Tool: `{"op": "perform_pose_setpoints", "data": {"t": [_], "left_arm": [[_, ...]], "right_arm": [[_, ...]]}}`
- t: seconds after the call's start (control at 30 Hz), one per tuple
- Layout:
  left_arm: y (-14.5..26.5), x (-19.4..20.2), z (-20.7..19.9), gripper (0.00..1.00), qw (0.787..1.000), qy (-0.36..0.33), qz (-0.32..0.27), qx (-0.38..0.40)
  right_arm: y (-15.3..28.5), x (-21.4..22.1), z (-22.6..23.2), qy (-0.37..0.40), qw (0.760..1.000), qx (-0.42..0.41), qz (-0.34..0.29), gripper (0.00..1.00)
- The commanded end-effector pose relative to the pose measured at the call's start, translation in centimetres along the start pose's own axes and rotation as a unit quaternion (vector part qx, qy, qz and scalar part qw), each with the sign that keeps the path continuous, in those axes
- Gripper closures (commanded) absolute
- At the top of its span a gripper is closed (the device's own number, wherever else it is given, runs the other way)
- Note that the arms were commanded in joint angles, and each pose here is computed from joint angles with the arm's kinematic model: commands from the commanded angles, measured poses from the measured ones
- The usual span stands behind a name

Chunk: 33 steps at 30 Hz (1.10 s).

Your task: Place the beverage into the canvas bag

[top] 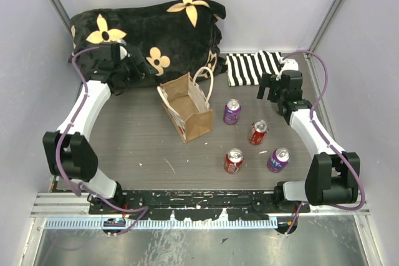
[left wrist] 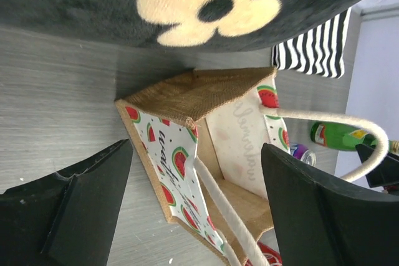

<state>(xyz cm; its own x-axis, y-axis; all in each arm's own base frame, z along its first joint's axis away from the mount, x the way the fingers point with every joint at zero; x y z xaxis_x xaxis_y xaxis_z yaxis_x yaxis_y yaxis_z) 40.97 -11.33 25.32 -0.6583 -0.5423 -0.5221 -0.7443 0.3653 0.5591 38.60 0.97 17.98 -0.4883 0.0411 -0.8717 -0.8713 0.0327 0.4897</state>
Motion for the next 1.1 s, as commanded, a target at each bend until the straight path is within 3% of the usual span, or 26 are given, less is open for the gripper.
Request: {"op": "perform_pose_setpoints", "data": {"t": [0.0,0.4,0.63,0.87,1.07], "left_arm": [[-1.6,1.9,-1.4,0.09,0.998,0.021,0.054,0.003],[-5.5,5.9,-1.0,0.12,0.993,0.005,0.119,-0.021],[-6.3,8.3,0.6,0.23,0.988,-0.018,0.145,-0.046],[-7.4,9.8,2.1,0.42,0.983,-0.038,0.166,-0.063],[-8.2,10.9,3.2,0.72,0.978,-0.060,0.188,-0.067]], "right_arm": [[2.1,-3.9,0.0,0.013,0.999,0.000,-0.052,0.01],[3.4,-3.3,-0.6,0.021,0.998,0.013,-0.051,0.01],[3.6,-3.3,-0.7,0.020,0.998,0.017,-0.051,0.02],[3.6,-3.1,-0.9,0.021,0.998,0.021,-0.049,0.01],[4.0,-3.4,-1.0,0.025,0.998,0.025,-0.053,0.01]]}}
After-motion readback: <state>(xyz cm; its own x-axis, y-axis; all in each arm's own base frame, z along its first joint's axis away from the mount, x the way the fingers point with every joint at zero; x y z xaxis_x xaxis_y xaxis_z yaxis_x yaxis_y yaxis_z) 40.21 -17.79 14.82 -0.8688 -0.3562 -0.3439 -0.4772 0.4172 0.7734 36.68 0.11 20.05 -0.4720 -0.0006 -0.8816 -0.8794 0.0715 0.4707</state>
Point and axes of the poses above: each gripper's point midway between its finger pads, its own y axis back along the fingers, its own z axis along the line the jaws close on, x = y × z, the point moved 2 cm from there along y, back along the fingers, and after that the axes turned 4 degrees about y, right-handed, at the moved point
